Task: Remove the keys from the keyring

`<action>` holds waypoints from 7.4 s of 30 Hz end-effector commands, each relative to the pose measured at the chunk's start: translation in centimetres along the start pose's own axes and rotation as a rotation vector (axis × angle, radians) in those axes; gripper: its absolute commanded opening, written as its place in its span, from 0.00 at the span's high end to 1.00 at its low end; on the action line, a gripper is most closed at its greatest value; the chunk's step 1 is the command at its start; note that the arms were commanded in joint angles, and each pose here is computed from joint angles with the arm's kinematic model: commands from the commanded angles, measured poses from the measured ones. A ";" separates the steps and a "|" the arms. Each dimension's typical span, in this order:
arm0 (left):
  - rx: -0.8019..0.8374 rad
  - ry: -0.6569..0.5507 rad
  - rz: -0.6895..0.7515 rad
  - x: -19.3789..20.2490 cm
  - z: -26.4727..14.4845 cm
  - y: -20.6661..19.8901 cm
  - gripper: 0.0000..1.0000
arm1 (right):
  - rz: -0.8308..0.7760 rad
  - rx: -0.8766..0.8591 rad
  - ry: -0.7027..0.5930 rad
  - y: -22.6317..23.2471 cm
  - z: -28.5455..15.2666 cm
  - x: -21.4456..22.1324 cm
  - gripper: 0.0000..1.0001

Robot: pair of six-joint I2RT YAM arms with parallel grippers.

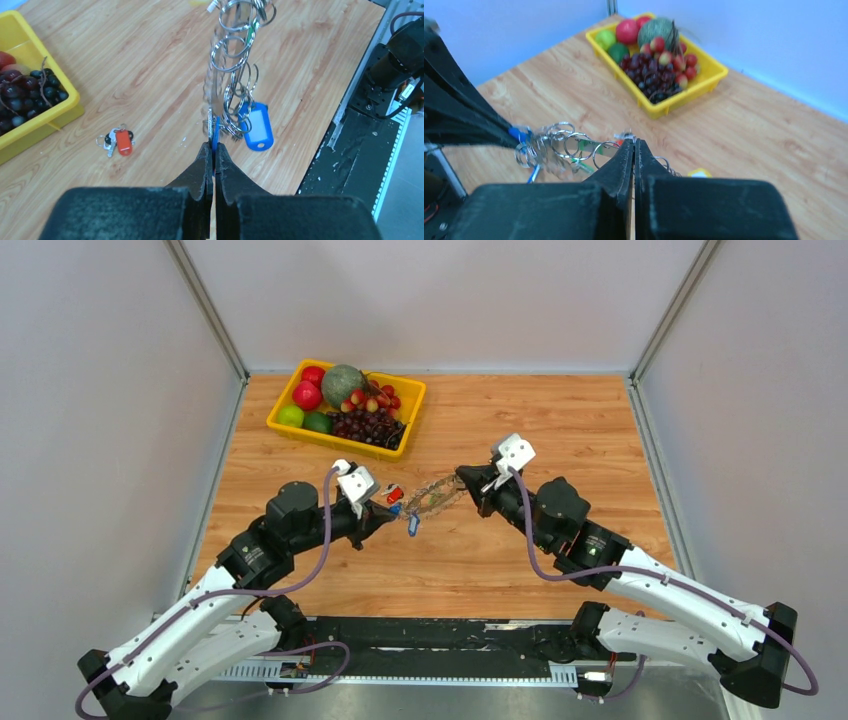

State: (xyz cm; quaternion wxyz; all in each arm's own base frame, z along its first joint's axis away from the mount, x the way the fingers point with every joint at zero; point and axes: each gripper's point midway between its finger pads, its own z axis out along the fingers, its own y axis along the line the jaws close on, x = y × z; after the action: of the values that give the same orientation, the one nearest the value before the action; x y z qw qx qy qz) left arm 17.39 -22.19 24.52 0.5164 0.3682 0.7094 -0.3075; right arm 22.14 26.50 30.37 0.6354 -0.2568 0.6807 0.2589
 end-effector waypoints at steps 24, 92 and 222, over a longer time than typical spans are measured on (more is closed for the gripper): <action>0.112 -0.322 -0.051 1.1 2.5 -1.6 0.87 | -0.163 -0.286 -0.562 5.4 -2.0 -18.6 1.00; 0.211 -0.520 0.094 -4.6 2.0 -4.2 0.76 | -0.141 -0.348 -0.581 6.6 -2.2 -21.1 1.00; 0.368 -0.265 0.841 -7.7 -4.4 -6.7 1.00 | -0.235 -0.834 -0.340 14.3 -2.6 -2.2 1.00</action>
State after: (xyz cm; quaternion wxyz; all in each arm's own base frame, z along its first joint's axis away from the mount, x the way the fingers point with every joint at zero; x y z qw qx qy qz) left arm 11.51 -23.06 31.34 0.5784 0.6734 0.4012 -0.2260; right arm 11.62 35.71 30.48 0.5844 -0.5207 0.4108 0.4676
